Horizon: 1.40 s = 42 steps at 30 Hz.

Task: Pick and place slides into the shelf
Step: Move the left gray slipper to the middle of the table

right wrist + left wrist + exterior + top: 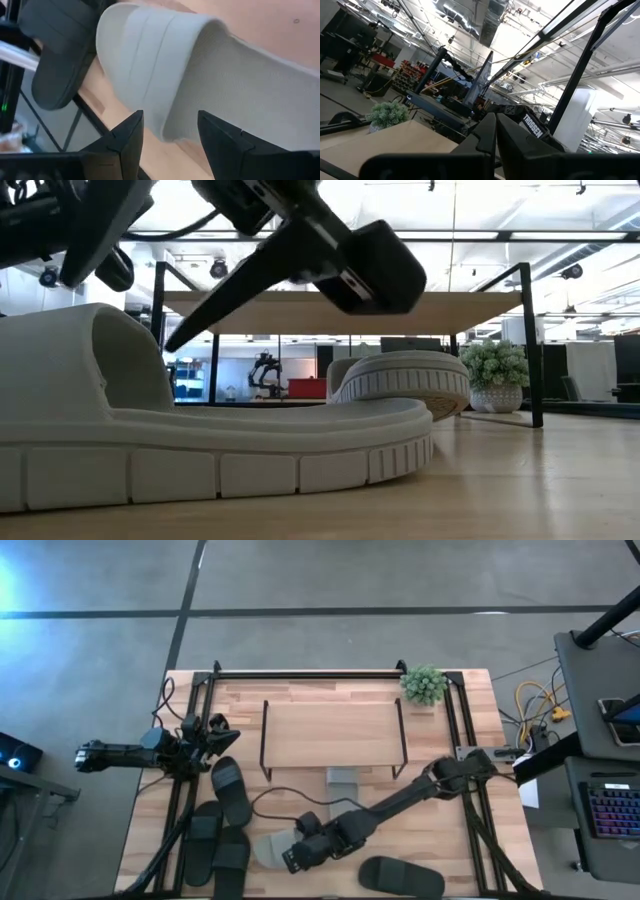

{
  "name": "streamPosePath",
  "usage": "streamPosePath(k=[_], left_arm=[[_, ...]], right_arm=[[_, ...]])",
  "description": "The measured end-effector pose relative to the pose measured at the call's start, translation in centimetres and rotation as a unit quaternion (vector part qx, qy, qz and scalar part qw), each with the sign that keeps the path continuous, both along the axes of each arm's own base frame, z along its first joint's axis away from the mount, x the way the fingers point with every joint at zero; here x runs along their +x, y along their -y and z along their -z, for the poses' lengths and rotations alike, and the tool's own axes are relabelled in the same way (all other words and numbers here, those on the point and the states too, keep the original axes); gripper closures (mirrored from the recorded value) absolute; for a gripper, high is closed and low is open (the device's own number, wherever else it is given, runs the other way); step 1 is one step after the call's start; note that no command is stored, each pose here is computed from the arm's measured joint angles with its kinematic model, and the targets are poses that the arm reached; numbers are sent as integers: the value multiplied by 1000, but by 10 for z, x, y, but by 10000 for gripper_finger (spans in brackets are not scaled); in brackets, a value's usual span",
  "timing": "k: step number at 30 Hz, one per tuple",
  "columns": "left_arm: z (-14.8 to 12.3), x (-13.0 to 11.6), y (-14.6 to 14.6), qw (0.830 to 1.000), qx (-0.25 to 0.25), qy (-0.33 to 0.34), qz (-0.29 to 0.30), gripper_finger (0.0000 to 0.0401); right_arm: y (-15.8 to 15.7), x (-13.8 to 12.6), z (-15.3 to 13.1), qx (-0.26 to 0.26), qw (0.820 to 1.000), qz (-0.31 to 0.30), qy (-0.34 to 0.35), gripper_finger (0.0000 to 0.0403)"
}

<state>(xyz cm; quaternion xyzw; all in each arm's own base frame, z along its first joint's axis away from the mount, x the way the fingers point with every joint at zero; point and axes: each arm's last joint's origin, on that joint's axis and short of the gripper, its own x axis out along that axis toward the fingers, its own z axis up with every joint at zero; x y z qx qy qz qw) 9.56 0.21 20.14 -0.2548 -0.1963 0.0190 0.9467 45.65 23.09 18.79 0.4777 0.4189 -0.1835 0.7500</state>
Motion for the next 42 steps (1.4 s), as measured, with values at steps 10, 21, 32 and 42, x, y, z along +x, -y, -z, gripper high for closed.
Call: streamPosePath(k=[10, 21, 32, 42], left_arm=[[0, 0, 0, 1000, 0, 0, 0, 401], [0, 0, 0, 1000, 0, 0, 0, 401], [0, 0, 0, 1000, 0, 0, 0, 401], [0, 0, 0, 1000, 0, 0, 0, 401]], right_arm=[[3, 12, 9, 37, 993, 66, 91, 225], [12, 10, 29, 78, 987, 119, 75, 281], [11, 10, 24, 87, 985, 132, 65, 385], [-21, -2, 10, 133, 966, 200, 91, 391]])
